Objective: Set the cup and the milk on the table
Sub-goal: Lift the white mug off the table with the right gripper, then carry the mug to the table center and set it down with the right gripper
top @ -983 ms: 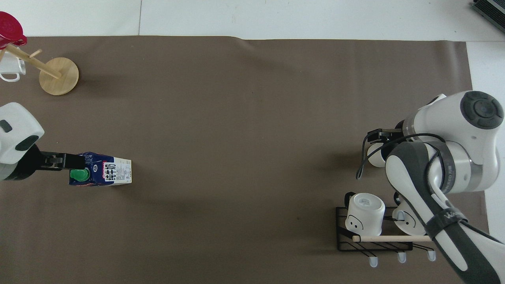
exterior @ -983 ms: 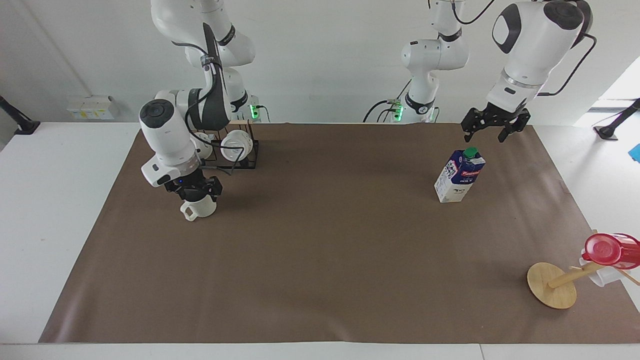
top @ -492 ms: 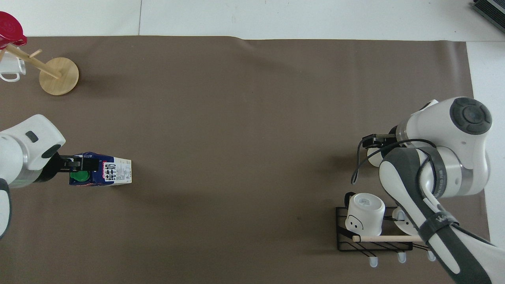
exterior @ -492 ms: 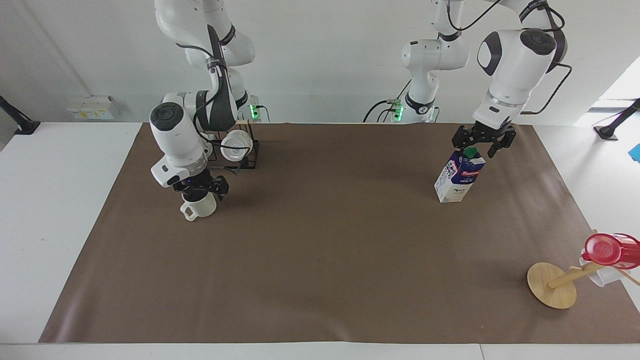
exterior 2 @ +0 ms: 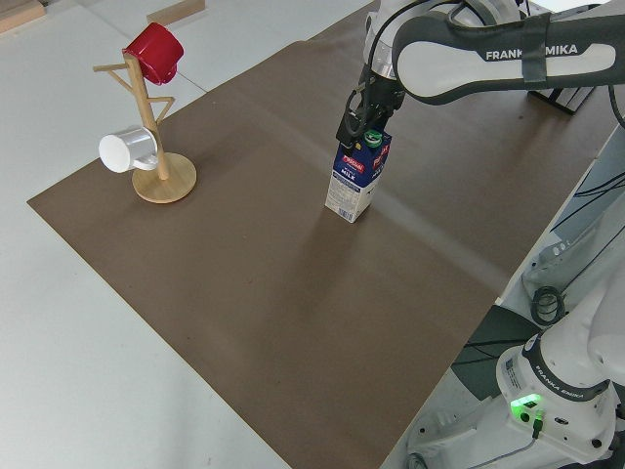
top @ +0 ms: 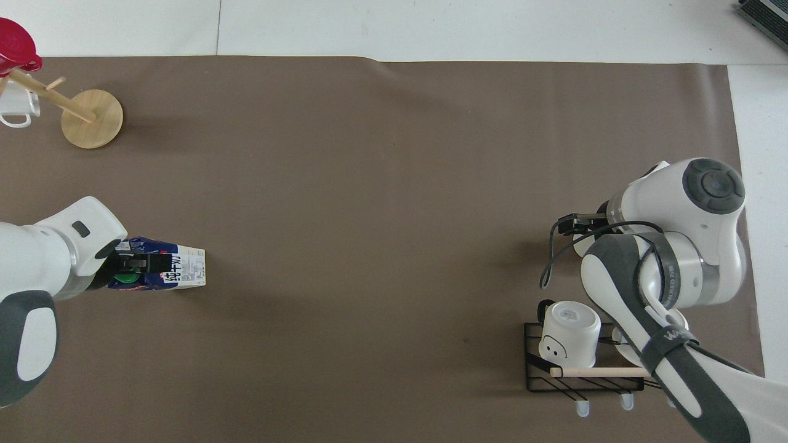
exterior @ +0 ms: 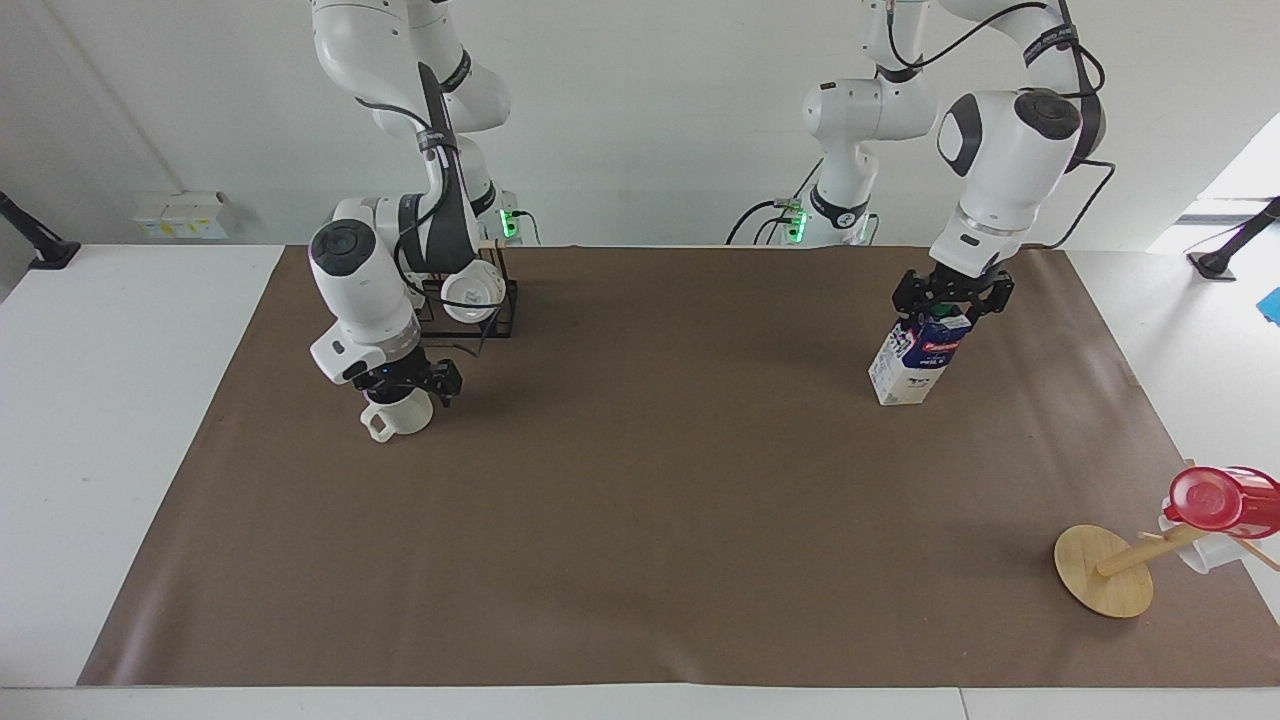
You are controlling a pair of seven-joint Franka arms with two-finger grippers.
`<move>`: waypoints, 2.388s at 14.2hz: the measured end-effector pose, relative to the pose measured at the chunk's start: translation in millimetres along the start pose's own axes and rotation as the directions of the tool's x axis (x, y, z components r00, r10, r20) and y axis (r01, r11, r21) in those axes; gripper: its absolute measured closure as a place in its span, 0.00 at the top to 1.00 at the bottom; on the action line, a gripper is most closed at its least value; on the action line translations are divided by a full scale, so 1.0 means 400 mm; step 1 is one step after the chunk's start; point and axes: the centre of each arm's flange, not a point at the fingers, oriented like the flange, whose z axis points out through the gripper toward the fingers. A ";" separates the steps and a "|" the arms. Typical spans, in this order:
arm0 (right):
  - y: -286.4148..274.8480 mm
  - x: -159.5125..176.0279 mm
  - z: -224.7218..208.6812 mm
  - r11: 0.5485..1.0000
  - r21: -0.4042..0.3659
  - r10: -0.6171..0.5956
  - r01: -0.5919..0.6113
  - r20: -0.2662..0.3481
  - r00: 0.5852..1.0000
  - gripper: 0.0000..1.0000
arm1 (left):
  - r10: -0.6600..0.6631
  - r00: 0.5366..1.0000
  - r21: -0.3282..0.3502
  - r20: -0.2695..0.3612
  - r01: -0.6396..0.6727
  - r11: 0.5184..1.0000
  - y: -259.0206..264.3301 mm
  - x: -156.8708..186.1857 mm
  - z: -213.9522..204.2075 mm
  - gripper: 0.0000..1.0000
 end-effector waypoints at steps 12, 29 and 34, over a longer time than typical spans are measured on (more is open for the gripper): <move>0.011 0.024 -0.017 0.996 0.050 0.070 -0.069 -0.015 0.997 0.04 | 0.000 1.000 0.000 -0.004 0.000 1.000 0.000 0.000 -0.003 1.00; -0.457 -0.011 -0.213 0.913 0.096 0.402 -0.398 -0.032 0.915 0.04 | 0.011 1.000 -0.001 0.000 -0.011 1.000 -0.009 -0.002 -0.004 0.57; -0.601 -0.063 -0.165 0.917 0.088 0.392 -0.388 -0.025 0.920 0.04 | 0.004 1.000 -0.002 0.000 -0.004 1.000 -0.022 0.012 -0.046 0.52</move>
